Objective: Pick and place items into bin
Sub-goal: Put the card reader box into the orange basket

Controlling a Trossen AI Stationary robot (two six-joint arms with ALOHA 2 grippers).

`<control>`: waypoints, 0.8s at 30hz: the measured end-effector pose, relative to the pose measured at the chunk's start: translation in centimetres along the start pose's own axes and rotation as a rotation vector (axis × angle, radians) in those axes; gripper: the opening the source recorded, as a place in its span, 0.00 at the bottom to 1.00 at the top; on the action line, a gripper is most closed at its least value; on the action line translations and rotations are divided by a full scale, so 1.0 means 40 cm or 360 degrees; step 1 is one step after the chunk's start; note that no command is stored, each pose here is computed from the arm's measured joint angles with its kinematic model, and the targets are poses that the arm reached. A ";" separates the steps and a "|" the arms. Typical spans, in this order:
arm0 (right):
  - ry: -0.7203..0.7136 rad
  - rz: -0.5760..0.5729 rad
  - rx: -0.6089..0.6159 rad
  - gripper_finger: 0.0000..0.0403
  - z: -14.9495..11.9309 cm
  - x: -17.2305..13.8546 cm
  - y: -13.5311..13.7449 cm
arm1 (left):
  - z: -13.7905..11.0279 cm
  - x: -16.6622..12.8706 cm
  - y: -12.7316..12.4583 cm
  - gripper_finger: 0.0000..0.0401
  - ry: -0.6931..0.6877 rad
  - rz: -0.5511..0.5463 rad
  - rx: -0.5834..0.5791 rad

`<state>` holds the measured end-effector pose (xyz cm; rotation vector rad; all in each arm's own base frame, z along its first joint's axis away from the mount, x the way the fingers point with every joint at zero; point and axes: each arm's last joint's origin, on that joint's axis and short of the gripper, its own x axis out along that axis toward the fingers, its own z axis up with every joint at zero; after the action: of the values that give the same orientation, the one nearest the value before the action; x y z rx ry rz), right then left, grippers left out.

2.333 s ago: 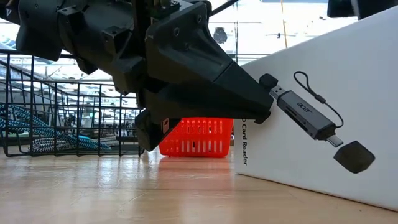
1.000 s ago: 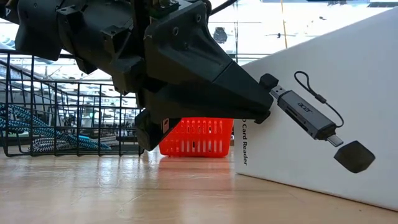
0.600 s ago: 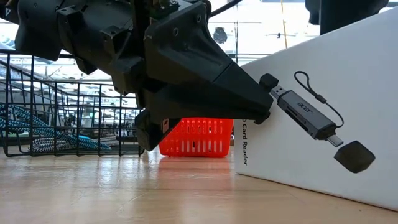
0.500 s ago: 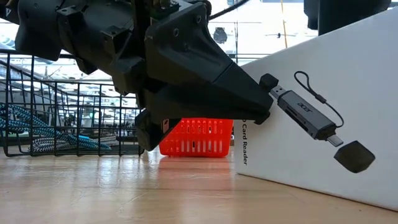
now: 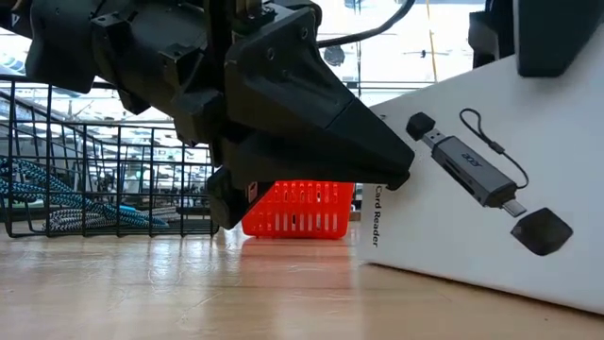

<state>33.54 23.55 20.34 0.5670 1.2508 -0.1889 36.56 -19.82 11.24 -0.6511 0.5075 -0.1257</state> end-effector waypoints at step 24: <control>-0.0221 -0.0438 0.0102 0.09 -0.039 -0.201 -0.085 | -0.001 -0.001 -0.003 0.08 -0.0010 -0.0006 -0.0011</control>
<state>28.16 20.13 26.52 0.4274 1.1872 -0.4927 36.52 -19.95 11.30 -0.6591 0.5010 -0.1256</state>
